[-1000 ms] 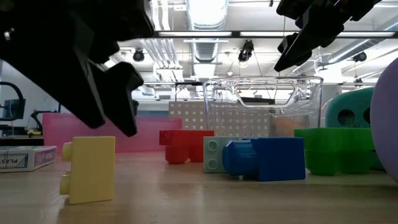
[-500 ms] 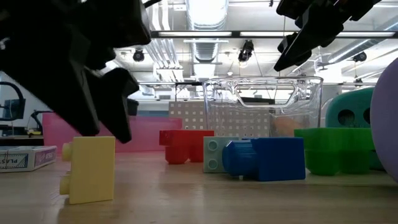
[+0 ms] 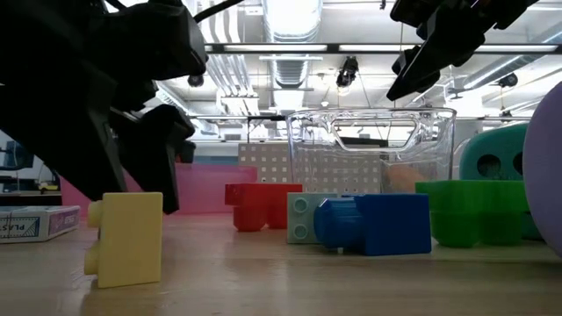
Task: Pick & Place Toys
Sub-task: Put the top small blue game piece into the red bin
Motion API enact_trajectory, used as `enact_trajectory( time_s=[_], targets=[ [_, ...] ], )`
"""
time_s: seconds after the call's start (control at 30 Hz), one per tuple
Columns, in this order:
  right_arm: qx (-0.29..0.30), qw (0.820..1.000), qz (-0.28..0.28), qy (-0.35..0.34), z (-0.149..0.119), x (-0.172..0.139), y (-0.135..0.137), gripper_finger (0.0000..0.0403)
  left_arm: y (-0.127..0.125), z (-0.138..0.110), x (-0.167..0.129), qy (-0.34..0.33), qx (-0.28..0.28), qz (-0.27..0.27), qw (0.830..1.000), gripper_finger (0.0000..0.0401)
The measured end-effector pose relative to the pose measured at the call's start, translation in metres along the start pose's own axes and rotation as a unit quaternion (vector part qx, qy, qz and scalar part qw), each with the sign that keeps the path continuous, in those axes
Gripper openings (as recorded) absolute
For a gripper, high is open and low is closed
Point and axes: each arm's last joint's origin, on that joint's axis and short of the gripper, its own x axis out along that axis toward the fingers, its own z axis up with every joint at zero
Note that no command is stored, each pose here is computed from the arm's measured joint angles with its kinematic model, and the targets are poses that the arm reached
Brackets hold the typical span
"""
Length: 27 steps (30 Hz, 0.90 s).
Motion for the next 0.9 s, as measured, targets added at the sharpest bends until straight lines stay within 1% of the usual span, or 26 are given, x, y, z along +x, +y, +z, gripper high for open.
enact_trajectory(
  time_s=[0.3,0.5,0.63,0.9],
  targets=[
    [0.0,1.0,0.0,0.0,0.0,0.0,0.0,0.0237,0.0002,-0.0002,0.0,0.001,-0.01,0.001,1.0,0.0212],
    [0.0,1.0,0.0,0.0,0.0,0.0,0.0,0.0237,0.0007,0.0,0.0001,0.001,-0.012,0.001,1.0,0.0168],
    [0.0,1.0,0.0,0.0,0.0,0.0,0.0,0.0237,0.001,0.0002,-0.0001,0.001,-0.013,0.001,1.0,0.0156],
    [0.0,1.0,0.0,0.0,0.0,0.0,-0.0001,0.0237,0.0048,0.0025,-0.0058,-0.001,-0.016,0.005,1.0,0.0154]
  ],
)
